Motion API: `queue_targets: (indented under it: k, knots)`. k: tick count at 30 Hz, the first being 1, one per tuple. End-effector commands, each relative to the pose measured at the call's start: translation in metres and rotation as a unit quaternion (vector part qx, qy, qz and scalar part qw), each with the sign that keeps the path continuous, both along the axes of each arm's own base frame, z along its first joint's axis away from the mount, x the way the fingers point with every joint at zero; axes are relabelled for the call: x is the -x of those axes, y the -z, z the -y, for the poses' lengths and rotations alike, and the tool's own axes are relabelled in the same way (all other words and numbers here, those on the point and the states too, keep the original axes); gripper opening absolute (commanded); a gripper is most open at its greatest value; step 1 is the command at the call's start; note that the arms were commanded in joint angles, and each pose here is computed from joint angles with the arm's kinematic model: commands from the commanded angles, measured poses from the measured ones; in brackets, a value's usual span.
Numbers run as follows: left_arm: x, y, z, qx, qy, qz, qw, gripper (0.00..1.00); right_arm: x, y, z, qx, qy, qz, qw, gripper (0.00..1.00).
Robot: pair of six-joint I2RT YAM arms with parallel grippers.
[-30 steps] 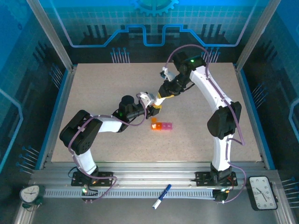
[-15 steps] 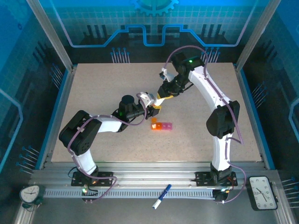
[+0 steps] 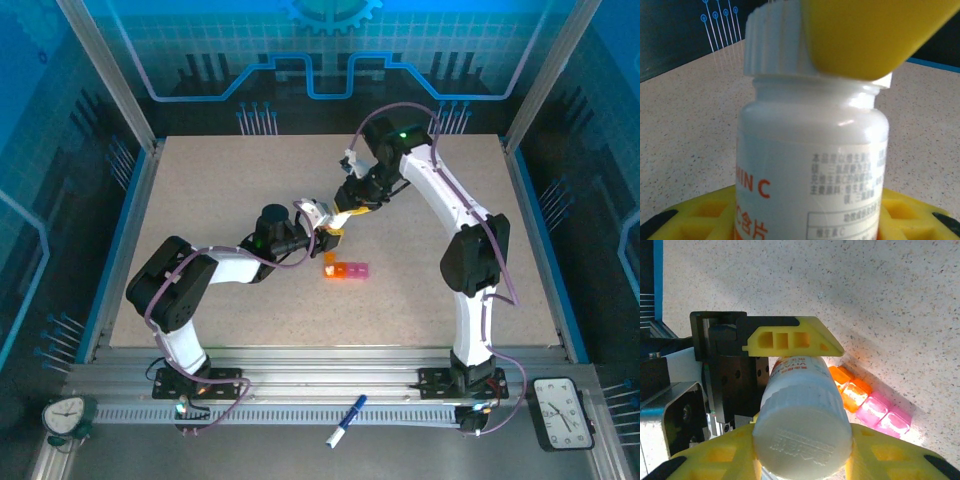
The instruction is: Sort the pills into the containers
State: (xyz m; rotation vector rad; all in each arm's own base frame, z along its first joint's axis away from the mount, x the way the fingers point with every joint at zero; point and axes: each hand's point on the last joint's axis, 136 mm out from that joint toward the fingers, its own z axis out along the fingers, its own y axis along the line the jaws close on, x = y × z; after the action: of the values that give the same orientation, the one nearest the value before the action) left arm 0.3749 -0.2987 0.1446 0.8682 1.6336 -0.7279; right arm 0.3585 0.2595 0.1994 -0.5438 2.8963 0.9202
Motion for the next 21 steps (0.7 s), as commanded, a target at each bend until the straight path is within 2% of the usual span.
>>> queue_targets:
  k: [1,11,21]
  knots:
    - [-0.001,-0.065,0.013,0.053,0.022,0.090,0.994,0.00,0.003,0.002,-0.014,-0.006,0.002,0.005,1.000,0.44]
    - [-0.001,-0.059,0.012,0.052,0.018,0.083,0.995,0.00,-0.007,-0.018,-0.012,-0.026,0.027,0.031,0.999,0.60]
    - [0.001,-0.057,0.012,0.056,0.020,0.073,0.996,0.00,-0.028,-0.054,-0.010,-0.076,0.061,0.061,0.993,0.68]
